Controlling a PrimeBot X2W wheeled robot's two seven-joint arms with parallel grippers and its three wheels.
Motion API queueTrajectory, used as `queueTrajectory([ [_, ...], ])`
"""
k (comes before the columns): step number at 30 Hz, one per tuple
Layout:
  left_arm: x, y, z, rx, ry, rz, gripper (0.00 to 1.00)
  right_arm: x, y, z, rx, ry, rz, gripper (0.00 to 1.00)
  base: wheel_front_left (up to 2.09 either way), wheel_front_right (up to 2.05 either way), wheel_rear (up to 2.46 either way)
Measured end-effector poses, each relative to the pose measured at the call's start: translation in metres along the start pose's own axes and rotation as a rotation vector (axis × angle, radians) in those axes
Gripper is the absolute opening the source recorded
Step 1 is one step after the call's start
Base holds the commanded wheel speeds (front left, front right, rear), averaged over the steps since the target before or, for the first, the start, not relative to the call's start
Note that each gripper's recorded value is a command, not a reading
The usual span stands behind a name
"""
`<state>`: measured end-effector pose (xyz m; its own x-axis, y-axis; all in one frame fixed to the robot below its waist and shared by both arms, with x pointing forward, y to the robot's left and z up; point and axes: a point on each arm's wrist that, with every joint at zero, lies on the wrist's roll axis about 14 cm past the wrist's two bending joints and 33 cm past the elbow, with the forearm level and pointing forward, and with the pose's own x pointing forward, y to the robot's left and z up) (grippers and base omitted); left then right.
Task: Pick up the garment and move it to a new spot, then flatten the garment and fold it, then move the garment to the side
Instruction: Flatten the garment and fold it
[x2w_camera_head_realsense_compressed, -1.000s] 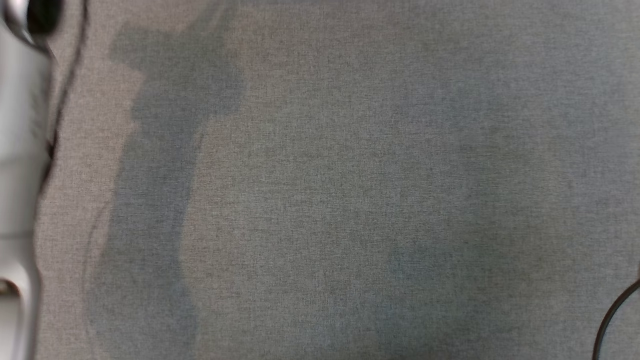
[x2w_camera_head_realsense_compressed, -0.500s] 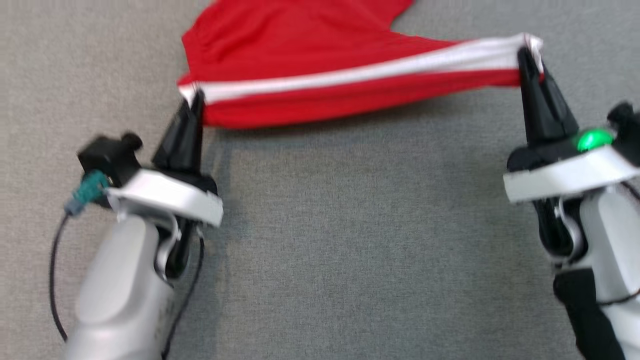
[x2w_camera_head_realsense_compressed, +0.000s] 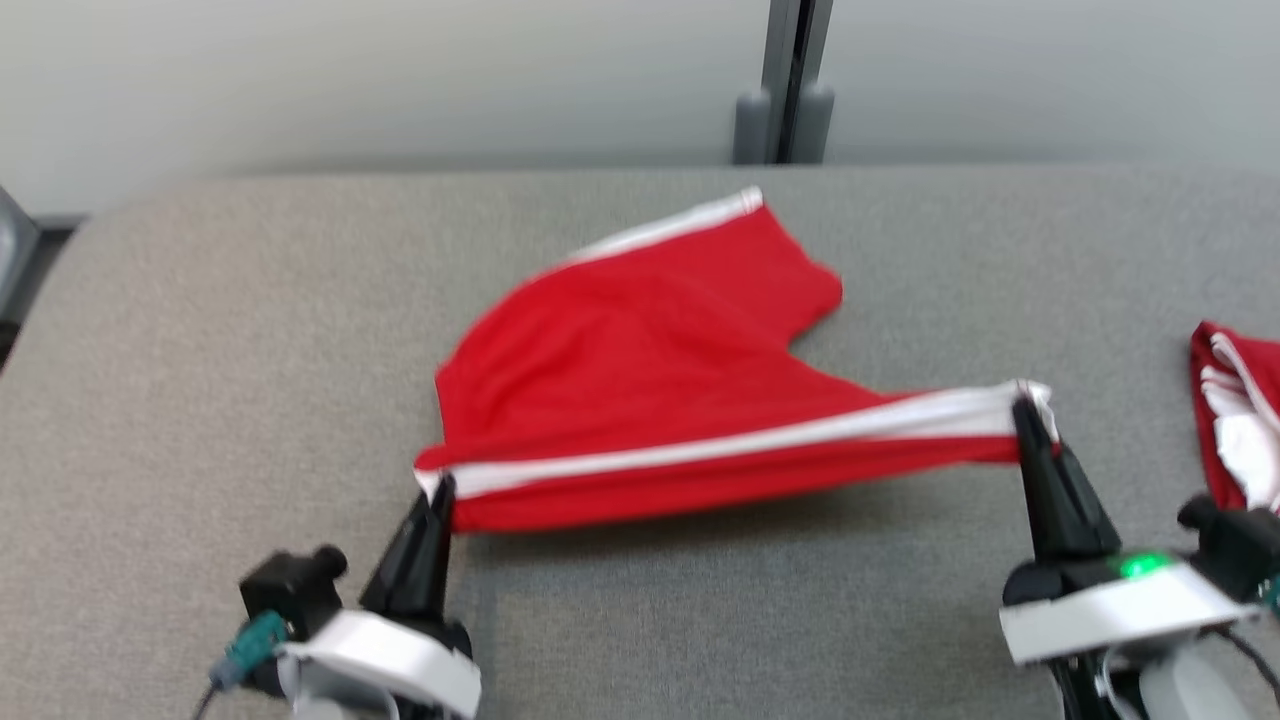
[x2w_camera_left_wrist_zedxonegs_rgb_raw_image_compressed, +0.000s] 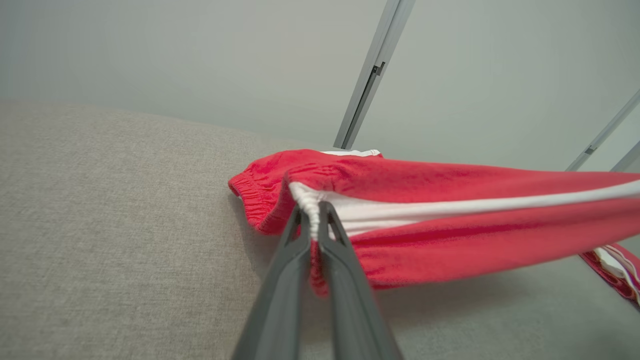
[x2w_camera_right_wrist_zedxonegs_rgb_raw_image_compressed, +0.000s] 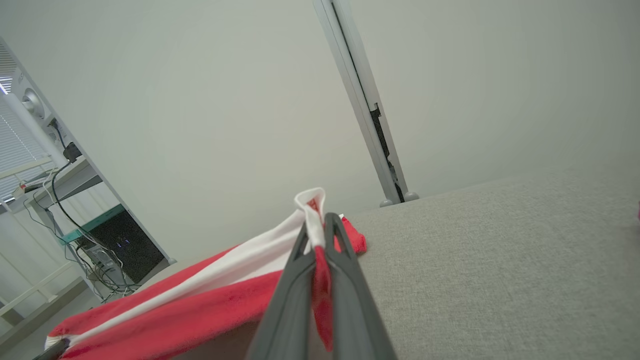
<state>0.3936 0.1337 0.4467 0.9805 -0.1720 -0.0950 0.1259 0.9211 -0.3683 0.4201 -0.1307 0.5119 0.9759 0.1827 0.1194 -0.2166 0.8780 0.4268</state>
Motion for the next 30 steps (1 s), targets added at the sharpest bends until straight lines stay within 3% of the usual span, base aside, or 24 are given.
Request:
queueTrajectory([
  [6,-0.042,-0.014,-0.001,-0.004,-0.019,-0.019,0.0,-0.041,0.012,0.011,0.041,-0.031,-0.007,0.0,0.0,0.0,0.0],
  [13,-0.053,-0.018,0.002,-0.006,-0.038,-0.025,0.0,-0.047,0.018,0.009,0.047,-0.027,0.003,0.0,0.0,0.0,0.0],
  [30,0.028,0.003,0.013,0.059,-0.008,-0.005,0.0,0.086,0.017,-0.036,-0.116,0.123,0.105,0.0,0.0,0.0,0.0],
])
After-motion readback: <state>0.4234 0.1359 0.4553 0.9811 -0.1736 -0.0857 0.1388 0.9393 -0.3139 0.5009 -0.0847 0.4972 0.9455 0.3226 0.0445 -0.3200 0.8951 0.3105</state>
